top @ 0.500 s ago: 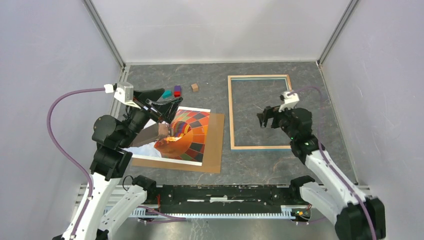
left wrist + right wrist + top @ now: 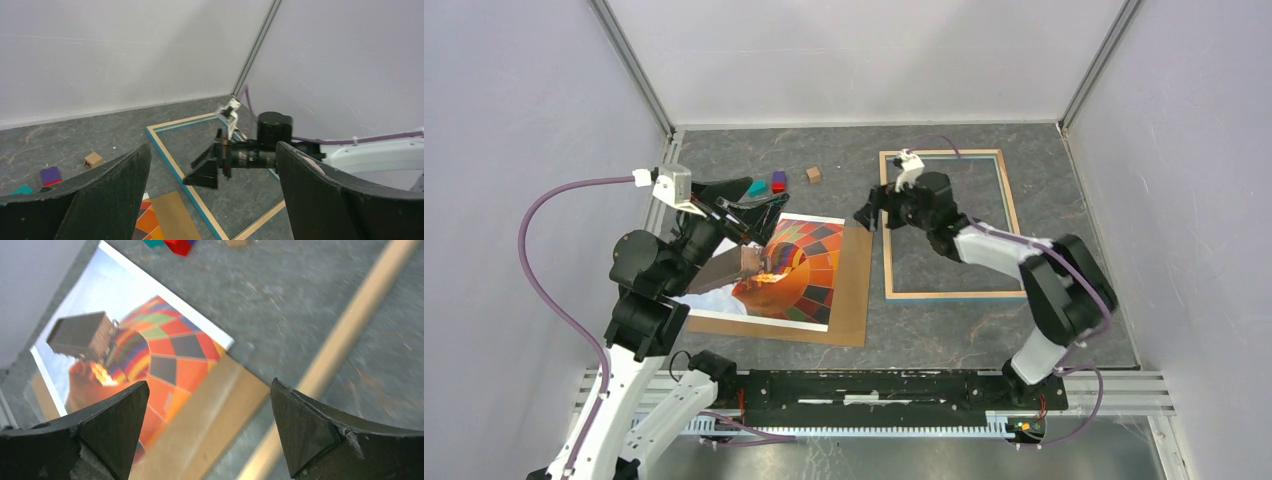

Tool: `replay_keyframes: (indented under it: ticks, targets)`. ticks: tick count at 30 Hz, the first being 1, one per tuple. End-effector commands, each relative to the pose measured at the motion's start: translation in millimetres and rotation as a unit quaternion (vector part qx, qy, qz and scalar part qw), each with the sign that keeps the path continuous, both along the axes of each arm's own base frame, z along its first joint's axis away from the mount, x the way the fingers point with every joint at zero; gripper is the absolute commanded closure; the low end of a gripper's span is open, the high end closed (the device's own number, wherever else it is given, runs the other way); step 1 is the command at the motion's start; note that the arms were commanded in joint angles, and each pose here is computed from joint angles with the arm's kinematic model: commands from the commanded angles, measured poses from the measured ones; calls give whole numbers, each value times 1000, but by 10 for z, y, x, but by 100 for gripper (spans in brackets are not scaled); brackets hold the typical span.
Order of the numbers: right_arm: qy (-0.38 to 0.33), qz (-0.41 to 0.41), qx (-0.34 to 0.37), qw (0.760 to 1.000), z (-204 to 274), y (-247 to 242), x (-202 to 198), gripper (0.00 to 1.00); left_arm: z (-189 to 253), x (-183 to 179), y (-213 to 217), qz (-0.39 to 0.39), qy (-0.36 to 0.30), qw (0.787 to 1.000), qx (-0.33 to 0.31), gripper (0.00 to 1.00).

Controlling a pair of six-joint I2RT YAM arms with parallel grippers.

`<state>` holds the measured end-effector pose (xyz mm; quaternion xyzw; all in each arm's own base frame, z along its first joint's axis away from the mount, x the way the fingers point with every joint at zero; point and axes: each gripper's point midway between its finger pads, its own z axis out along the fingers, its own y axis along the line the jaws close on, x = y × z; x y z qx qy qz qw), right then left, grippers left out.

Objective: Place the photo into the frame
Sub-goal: Pick up the photo frame item at the center of the board.

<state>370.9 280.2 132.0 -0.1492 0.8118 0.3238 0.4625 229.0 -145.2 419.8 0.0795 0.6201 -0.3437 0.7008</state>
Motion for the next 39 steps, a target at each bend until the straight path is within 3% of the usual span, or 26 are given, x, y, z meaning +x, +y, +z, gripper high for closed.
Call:
replay_keyframes:
  ticks: [1, 9, 15, 26, 30, 33, 36, 39]
  targets:
    - [2, 31, 74, 997, 167, 587, 286, 2, 89, -19, 11, 5, -22, 1000, 4, 0]
    - [42, -13, 48, 998, -319, 728, 649, 5, 37, 9, -37, 0, -9, 1000, 8, 0]
    - [73, -12, -3, 997, -632, 672, 647, 11, 45, -23, -75, -11, -5, 1000, 4, 0]
    - [120, 33, 31, 992, -794, 818, 552, 28, 30, -11, -59, -5, -1, 1000, -1, 0]
    - [131, 28, 39, 990, -827, 812, 535, 28, -64, 91, -35, 14, 18, 1000, -6, 0]
    - [142, 20, 52, 988, -858, 794, 496, 28, -262, 285, 3, 49, 64, 997, -7, 0]
    - [149, 4, 61, 987, -887, 745, 474, 28, -653, 529, 50, 96, 154, 983, 7, 0]
    - [163, -12, 58, 985, -955, 668, 459, 27, -1303, 663, 172, 163, 294, 941, 35, 0]
